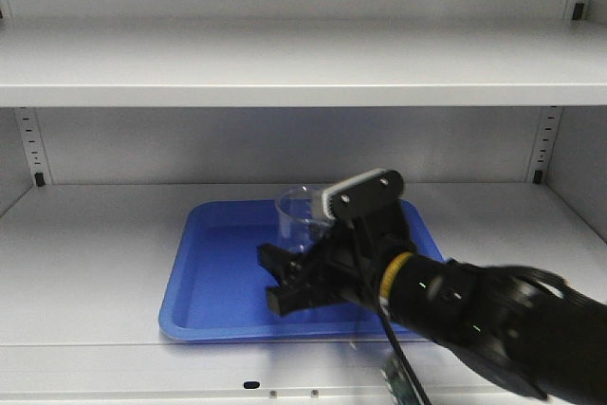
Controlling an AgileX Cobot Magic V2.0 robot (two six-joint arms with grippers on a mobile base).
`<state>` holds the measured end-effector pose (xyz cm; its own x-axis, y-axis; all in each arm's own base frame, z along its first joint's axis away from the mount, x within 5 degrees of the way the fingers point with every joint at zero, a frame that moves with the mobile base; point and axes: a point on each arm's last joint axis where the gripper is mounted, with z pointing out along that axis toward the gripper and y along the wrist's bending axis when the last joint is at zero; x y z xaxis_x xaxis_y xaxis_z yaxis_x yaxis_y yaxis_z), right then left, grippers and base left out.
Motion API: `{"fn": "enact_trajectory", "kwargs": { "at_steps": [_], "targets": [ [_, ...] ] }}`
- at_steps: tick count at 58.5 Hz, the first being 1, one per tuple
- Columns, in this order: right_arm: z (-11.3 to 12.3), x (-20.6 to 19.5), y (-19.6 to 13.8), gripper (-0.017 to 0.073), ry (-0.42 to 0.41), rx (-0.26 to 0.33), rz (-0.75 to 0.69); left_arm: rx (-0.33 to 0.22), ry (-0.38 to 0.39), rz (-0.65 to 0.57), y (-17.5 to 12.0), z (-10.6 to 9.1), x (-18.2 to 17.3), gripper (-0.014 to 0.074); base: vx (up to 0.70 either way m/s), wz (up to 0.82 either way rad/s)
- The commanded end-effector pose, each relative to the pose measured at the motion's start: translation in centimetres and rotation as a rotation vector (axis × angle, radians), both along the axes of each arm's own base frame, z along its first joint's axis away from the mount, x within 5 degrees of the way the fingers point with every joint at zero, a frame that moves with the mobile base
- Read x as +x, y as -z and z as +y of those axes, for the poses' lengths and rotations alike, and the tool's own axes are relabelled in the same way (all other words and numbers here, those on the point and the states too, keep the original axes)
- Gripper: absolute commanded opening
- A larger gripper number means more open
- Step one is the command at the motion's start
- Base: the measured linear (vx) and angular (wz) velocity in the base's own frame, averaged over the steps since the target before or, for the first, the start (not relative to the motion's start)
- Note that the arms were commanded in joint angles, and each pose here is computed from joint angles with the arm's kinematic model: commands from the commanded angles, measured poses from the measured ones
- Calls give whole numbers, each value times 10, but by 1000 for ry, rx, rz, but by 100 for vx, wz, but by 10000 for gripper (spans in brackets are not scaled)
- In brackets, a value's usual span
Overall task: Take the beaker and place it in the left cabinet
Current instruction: 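Lower the beaker onto the blue tray and open the right gripper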
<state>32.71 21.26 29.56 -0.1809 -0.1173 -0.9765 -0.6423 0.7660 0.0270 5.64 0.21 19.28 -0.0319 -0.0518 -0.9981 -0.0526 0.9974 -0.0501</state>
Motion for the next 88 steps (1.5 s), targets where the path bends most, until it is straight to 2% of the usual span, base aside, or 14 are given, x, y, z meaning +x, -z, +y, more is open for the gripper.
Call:
{"fn": "enact_trajectory", "kwargs": {
  "at_steps": [1, 14, 29, 41, 48, 59, 74, 80, 88],
  "targets": [
    [7, 14, -23, 64, -4, 48, -76, 1, -11, -114, -14, 1, -2, -6, 0, 0],
    [22, 38, 2, 64, -13, 33, -44, 1, -11, -114, -14, 1, -2, -6, 0, 0],
    [27, 48, 35, 71, -13, -20, 10, 1, -11, -114, -14, 1, -2, -6, 0, 0],
    [28, 49, 41, 85, -12, -27, 23, 1, -11, -114, -14, 1, -2, -6, 0, 0],
    [28, 49, 40, 122, -12, -26, 22, 1, -11, -114, -14, 1, -2, -6, 0, 0],
    [28, 49, 40, 265, -12, -26, 22, 1, -11, -114, -14, 1, -2, -6, 0, 0],
    [28, 49, 39, 602, -5, -6, 34, 1, -11, -114, -14, 1, -2, -6, 0, 0],
    [28, 48, 36, 671, -3, 4, 34, 1, -11, -114, -14, 1, -2, -6, 0, 0],
    [26, 45, 28, 683, -3, 12, 18, 1, -11, -114, -14, 1, -2, -6, 0, 0]
  ]
}}
